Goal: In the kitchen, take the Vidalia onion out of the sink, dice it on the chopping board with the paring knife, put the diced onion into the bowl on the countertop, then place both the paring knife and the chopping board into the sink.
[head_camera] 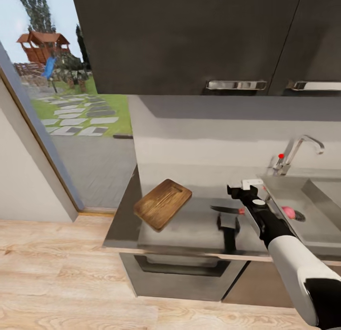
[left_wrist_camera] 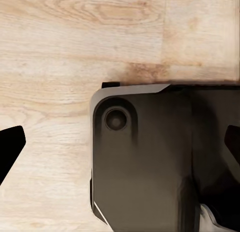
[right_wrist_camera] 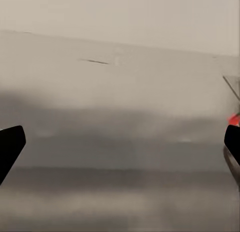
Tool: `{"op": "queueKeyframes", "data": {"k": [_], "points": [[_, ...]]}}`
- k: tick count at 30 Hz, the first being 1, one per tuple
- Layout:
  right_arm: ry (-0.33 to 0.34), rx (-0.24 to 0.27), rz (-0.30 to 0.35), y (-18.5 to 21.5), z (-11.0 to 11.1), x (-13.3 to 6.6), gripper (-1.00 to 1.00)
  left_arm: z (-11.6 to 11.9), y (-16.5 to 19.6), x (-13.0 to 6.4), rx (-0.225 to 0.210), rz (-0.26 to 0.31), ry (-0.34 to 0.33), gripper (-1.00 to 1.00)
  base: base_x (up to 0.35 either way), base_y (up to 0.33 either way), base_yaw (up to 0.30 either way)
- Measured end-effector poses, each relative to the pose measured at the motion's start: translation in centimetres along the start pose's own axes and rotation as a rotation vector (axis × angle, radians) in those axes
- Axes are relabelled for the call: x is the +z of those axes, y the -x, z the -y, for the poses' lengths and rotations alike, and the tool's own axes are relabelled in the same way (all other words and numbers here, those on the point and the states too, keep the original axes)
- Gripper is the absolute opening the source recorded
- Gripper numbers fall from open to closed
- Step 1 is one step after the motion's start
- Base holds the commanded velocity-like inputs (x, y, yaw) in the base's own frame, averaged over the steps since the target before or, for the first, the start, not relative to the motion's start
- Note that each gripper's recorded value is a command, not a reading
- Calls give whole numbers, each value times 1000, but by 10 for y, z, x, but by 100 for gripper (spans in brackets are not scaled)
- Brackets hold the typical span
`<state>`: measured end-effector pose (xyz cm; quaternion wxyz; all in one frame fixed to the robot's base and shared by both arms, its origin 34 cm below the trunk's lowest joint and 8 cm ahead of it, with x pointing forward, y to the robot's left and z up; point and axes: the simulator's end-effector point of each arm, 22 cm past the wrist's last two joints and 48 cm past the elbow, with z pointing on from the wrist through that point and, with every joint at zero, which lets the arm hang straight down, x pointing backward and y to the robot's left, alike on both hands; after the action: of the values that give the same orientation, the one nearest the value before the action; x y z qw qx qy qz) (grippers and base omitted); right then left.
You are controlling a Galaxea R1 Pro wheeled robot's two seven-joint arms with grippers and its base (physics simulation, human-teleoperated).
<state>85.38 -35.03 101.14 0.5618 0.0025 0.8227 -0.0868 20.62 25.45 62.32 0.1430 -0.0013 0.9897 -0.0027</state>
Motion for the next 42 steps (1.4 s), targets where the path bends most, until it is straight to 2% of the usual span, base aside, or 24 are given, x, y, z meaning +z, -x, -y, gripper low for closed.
{"op": "queueKeyframes", "data": {"k": [12, 20, 42], "points": [[0, 2, -48, -43, -1, 1, 100, 0, 0, 0, 0, 0, 0, 100, 65, -41, 0], [2, 3, -34, -49, -3, 1, 100, 0, 0, 0, 0, 0, 0, 100, 2, -1, 0], [-1, 2, -77, -71, -1, 0, 100, 0, 0, 0, 0, 0, -1, 100, 0, 0, 0]]}}
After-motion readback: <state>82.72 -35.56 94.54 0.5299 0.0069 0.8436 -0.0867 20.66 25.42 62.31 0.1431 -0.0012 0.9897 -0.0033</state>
